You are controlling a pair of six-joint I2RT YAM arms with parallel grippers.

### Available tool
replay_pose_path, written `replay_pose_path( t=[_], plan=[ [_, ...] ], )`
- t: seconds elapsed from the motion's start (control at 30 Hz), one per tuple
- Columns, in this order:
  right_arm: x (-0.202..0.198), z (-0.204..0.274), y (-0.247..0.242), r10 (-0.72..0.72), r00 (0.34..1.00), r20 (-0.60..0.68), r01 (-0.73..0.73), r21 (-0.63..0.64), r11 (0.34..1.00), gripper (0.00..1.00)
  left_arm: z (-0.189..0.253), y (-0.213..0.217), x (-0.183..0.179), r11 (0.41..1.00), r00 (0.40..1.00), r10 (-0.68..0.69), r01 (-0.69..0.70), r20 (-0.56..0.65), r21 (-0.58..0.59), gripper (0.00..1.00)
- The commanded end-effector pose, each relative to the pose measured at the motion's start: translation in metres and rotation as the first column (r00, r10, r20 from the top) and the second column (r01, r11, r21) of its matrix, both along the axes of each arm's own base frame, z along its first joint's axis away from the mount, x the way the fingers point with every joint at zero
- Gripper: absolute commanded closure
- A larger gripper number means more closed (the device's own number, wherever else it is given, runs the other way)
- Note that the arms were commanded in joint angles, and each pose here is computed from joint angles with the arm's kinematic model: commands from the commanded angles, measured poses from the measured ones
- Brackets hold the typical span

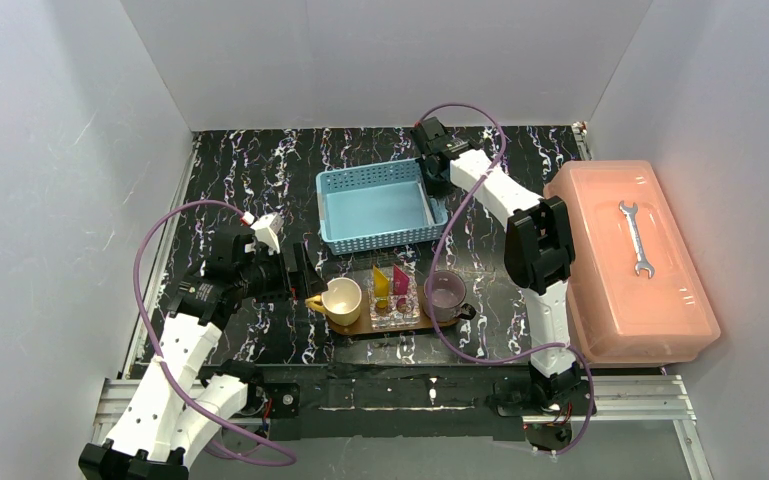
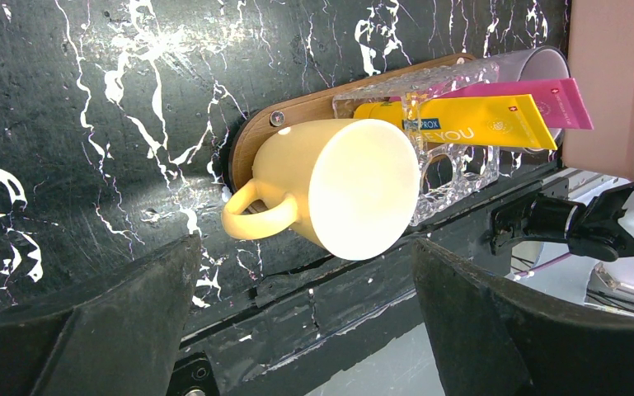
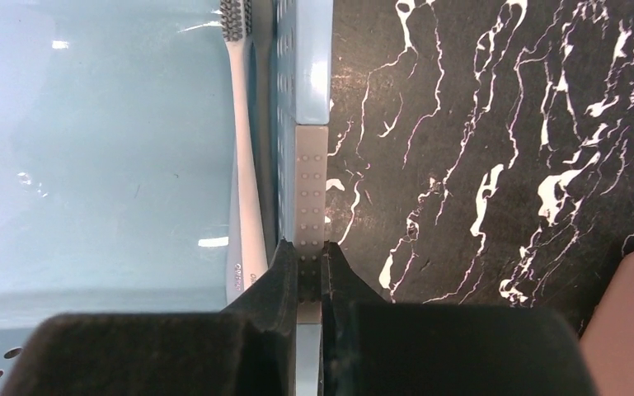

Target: Prepare toiletry sets of a toothbrush and toothpaste on the tray

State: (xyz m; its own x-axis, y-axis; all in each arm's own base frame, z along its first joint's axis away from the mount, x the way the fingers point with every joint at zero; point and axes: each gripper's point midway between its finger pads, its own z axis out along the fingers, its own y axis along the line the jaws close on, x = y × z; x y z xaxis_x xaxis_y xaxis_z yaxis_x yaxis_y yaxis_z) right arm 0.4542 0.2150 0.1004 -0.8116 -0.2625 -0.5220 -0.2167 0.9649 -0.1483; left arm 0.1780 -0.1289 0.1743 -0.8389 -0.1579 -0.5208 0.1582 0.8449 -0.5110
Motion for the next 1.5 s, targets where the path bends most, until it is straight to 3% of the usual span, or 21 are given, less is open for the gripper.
replay_pose_path(
  t=[0.0, 0.23, 0.5, 0.7, 0.87, 0.93, 1.07, 1.2, 1.47],
  plan=[
    [0.014, 0.048, -0.003, -0.012, 0.994, 0.105, 0.011, 0.008, 1.000, 0.99, -0.002, -0.001, -0.001, 1.000, 1.000, -0.013, 0.013, -0.002, -0.001, 0.02],
    [0.016, 0.090, -0.005, -0.027, 0.980, 0.198, 0.019, 0.039, 0.999, 0.99, -0.002, -0.001, -0.001, 1.000, 1.000, -0.013, 0.013, -0.002, 0.000, 0.02],
    [0.012, 0.073, -0.016, -0.032, 0.985, 0.169, 0.039, -0.036, 0.999, 0.99, -0.002, -0.001, -0.001, 1.000, 1.000, -0.013, 0.013, -0.003, 0.001, 0.02],
    [0.013, 0.113, -0.006, -0.024, 0.969, 0.247, 0.023, 0.004, 1.000, 0.99, -0.002, -0.001, 0.000, 1.000, 1.000, -0.013, 0.013, -0.006, 0.001, 0.02],
    [0.008, 0.077, -0.014, -0.021, 0.986, 0.168, 0.035, -0.078, 0.996, 0.99, -0.002, -0.001, 0.000, 1.000, 1.000, -0.013, 0.013, -0.002, 0.000, 0.02],
    [0.000, 0.071, -0.007, -0.011, 0.990, 0.141, 0.019, -0.058, 0.998, 0.99, -0.002, -0.001, -0.001, 1.000, 1.000, -0.012, 0.012, -0.002, 0.000, 0.02],
    [0.009, 0.077, -0.005, -0.013, 0.977, 0.211, 0.020, -0.031, 0.999, 0.99, -0.002, -0.001, 0.000, 1.000, 1.000, -0.014, 0.014, -0.006, 0.000, 0.02],
    [0.003, 0.053, -0.010, -0.013, 0.994, 0.104, 0.021, -0.071, 0.997, 0.99, -0.001, -0.001, -0.001, 1.000, 1.000, -0.012, 0.012, 0.001, 0.001, 0.02],
    [0.001, 0.021, -0.009, -0.009, 0.997, 0.076, 0.013, -0.043, 0.999, 0.99, -0.001, 0.000, -0.001, 1.000, 1.000, -0.010, 0.010, 0.003, 0.001, 0.02]
  ],
)
